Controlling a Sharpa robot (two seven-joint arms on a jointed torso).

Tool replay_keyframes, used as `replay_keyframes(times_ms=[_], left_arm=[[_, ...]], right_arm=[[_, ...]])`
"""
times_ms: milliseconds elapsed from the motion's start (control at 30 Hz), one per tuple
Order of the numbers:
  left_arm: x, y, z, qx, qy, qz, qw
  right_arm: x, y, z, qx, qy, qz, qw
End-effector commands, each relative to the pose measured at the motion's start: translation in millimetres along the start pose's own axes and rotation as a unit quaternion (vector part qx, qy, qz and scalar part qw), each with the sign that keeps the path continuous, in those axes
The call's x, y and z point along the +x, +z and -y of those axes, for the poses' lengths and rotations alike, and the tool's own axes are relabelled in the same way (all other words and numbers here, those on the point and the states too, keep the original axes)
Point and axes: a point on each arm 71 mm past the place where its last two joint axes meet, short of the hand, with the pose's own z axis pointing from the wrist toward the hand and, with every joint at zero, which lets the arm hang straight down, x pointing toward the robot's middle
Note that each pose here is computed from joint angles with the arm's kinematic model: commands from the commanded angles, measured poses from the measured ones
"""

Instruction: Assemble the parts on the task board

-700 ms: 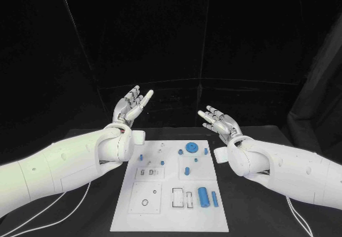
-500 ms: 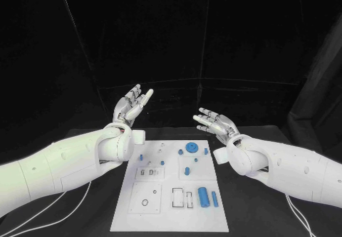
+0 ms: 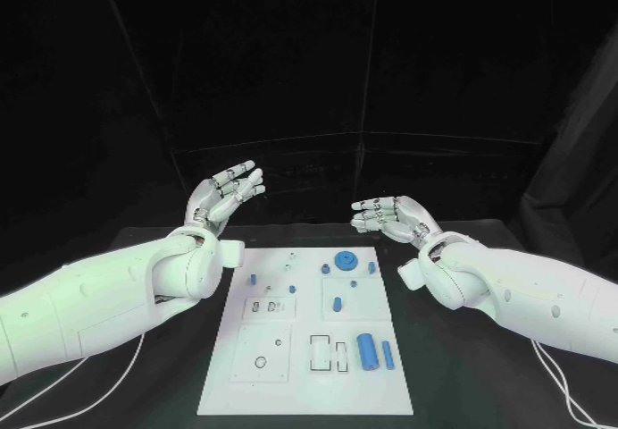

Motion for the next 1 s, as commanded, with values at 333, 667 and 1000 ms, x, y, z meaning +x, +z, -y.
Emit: replay_keyframes(times_ms=[333, 667, 1000], left_arm=[[10.9, -20.0, 15.4, 0.015, -0.035, -0.045, 0.998], [25.7, -33.0, 22.0, 0.007, -0.054, -0.071, 0.996], [30.7, -36.4, 23.2, 0.002, -0.061, -0.082, 0.995]], right_arm=[[-0.8, 19.4, -31.0, -0.025, -0.229, -0.062, 0.971], [18.8, 33.3, -50.2, -0.031, -0.406, -0.118, 0.906], [36.2, 41.9, -54.2, -0.041, -0.492, -0.152, 0.856]])
